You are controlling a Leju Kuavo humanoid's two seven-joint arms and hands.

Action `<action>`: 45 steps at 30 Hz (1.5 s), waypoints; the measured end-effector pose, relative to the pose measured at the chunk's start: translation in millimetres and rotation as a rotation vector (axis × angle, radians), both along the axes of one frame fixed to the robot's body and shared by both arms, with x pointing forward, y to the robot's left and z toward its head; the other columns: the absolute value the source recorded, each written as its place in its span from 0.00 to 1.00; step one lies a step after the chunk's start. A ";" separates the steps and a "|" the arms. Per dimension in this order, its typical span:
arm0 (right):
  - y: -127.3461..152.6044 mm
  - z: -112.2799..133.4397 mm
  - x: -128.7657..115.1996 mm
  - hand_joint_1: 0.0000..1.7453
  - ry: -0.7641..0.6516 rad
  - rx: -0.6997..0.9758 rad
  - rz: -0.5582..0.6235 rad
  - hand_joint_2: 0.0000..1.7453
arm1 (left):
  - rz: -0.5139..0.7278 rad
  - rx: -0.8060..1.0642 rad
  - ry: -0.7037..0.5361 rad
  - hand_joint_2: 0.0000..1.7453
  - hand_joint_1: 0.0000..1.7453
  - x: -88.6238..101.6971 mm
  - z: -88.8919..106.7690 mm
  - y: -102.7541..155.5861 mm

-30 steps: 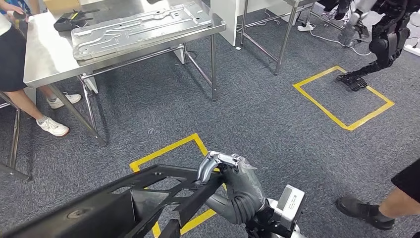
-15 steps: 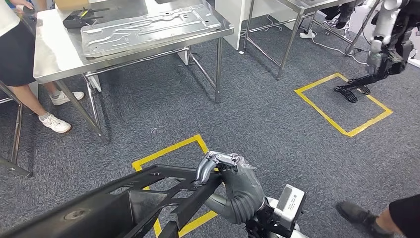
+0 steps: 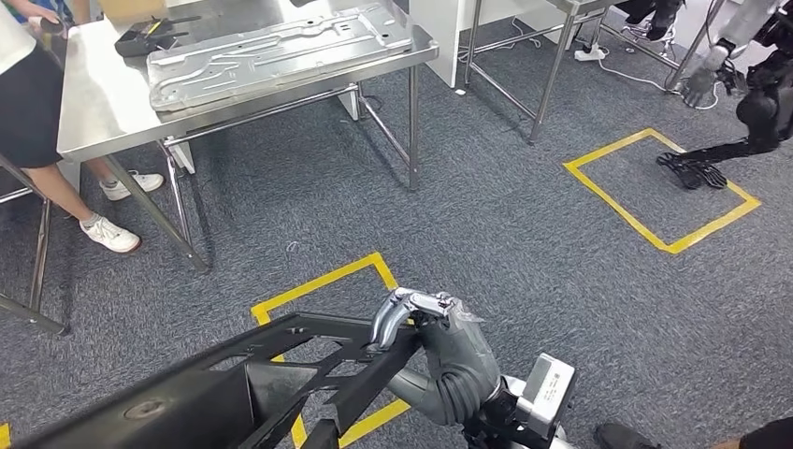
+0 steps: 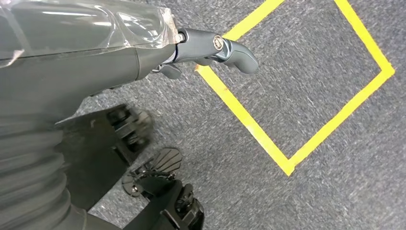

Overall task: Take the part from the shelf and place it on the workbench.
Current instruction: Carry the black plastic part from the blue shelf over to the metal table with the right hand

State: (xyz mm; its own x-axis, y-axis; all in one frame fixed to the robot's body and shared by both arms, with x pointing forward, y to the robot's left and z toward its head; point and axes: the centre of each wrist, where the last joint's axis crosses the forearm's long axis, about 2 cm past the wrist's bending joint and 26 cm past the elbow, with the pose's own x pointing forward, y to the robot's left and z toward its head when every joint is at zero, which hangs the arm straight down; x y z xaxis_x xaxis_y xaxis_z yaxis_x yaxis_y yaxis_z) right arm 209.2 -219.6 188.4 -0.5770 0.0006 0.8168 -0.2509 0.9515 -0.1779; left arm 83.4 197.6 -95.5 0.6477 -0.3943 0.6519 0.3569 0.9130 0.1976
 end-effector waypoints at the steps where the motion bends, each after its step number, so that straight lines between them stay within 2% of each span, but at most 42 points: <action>1: 0.1 -0.2 -0.2 1.00 0.001 0.000 0.000 1.00 | -0.001 0.000 0.001 1.00 0.00 -0.8 -0.1 -0.1; 45: 2.8 0.9 1.1 1.00 -0.006 0.002 0.009 1.00 | 0.005 -0.004 -0.002 1.00 0.00 -5.4 -1.2 1.0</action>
